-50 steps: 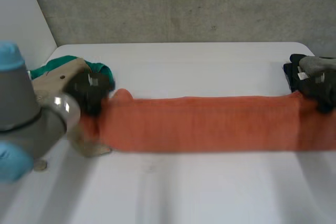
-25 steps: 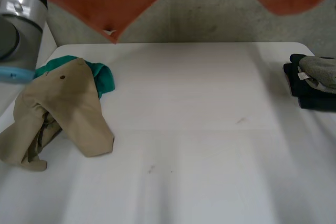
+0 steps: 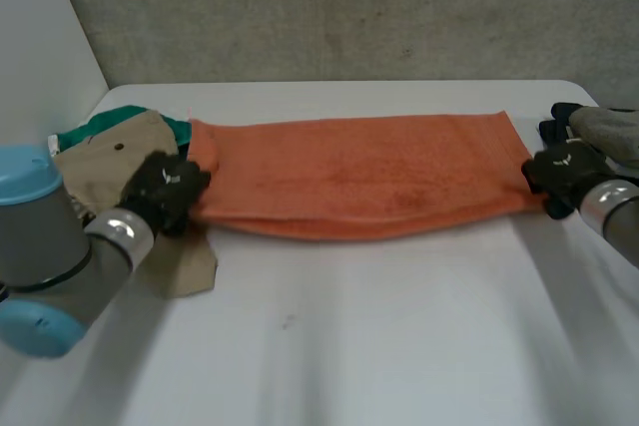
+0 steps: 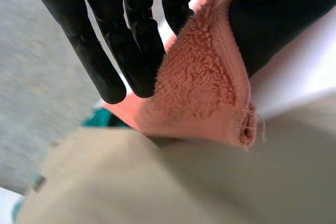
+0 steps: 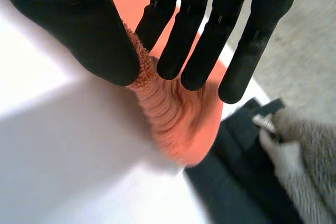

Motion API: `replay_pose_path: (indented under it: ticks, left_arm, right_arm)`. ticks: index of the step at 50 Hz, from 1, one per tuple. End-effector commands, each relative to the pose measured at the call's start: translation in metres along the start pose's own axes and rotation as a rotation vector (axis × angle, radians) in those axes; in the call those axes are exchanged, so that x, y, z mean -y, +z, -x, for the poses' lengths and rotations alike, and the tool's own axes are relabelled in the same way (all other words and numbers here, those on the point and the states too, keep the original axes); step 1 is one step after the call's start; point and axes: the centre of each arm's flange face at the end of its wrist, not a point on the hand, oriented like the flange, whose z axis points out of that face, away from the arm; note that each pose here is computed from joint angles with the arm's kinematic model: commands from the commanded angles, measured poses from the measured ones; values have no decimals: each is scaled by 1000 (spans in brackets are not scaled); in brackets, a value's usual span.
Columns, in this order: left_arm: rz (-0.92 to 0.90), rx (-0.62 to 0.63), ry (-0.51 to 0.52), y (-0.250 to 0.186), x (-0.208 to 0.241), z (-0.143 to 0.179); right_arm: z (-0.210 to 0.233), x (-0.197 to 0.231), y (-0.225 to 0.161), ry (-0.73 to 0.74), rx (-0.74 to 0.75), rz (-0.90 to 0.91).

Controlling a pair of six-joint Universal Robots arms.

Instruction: Fold the laundry.

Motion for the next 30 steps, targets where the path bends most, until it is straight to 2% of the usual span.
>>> replay_pose_path:
  ticks: [1,5,9,13,17,22,30]
  left_arm:
    - [277,-244,87,-82,2,-21]
    - [431,-420,148,-119,3,-28]
    - [432,-442,185,-116,9,-23]
    - [364,-354,183,-89,18,-12]
    - [280,-235,134,-55,29,-3]
    - [167,-92,70,-6,36,5]
    - [77,-12,59,42,30,4]
  right_arm:
    - [-6,-11,-69,-108,164,271]
    - [-3,-23,-105,-233,318,420]
    - [-5,-17,-97,-279,272,351]
    - [-8,-12,-78,-218,176,289]
    - [-7,-4,-58,-188,112,218]
    - [-13,2,-26,-154,-37,117]
    - [-17,6,9,-169,-216,-28]
